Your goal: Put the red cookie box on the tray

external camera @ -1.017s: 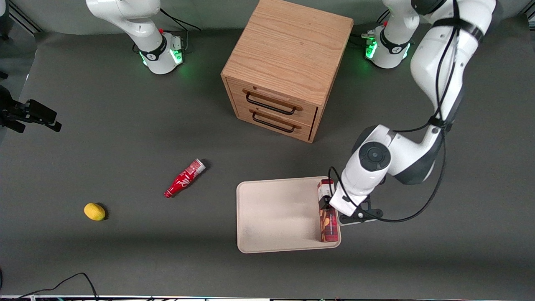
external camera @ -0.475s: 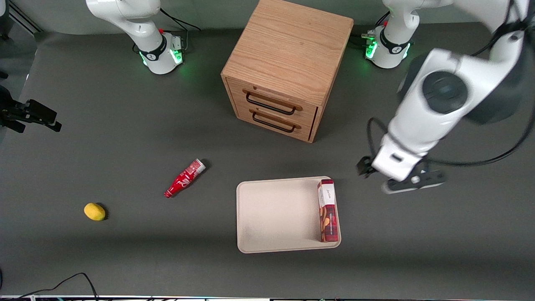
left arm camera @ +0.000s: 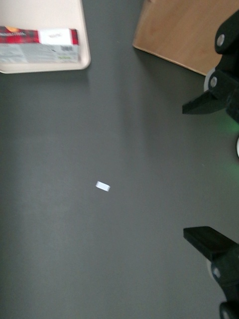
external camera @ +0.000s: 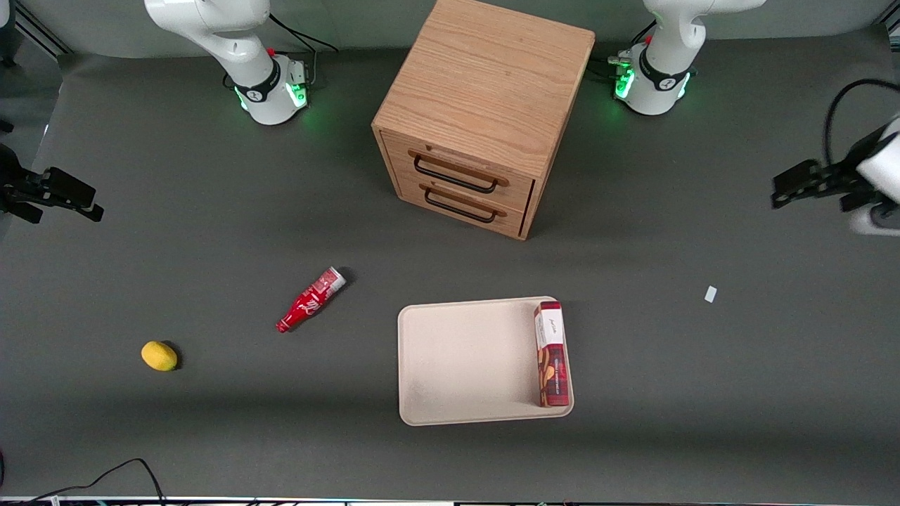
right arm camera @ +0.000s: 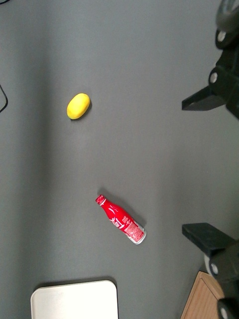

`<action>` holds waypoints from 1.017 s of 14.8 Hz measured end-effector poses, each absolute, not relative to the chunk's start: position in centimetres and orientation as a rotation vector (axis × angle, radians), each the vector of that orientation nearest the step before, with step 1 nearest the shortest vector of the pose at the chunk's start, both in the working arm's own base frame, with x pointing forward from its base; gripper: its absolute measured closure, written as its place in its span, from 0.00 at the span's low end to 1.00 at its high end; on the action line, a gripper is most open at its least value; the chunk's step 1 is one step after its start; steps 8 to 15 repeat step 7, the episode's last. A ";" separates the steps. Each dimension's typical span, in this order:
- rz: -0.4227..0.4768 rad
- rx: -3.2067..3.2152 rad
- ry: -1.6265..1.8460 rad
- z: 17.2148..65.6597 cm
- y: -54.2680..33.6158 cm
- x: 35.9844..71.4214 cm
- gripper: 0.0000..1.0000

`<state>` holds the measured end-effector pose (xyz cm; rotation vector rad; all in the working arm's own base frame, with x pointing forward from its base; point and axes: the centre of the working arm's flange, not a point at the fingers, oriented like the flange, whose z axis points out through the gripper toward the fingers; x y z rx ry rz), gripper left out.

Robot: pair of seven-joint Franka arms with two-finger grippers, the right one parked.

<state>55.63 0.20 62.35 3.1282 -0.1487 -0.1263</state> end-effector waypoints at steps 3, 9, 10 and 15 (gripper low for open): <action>-0.152 3.110 -0.168 62.2 1.5 52.5 0.00; -0.158 3.108 -0.190 63.0 0.8 51.1 0.00; -0.158 3.108 -0.190 63.0 0.8 51.1 0.00; -0.158 3.108 -0.190 63.0 0.8 51.1 0.00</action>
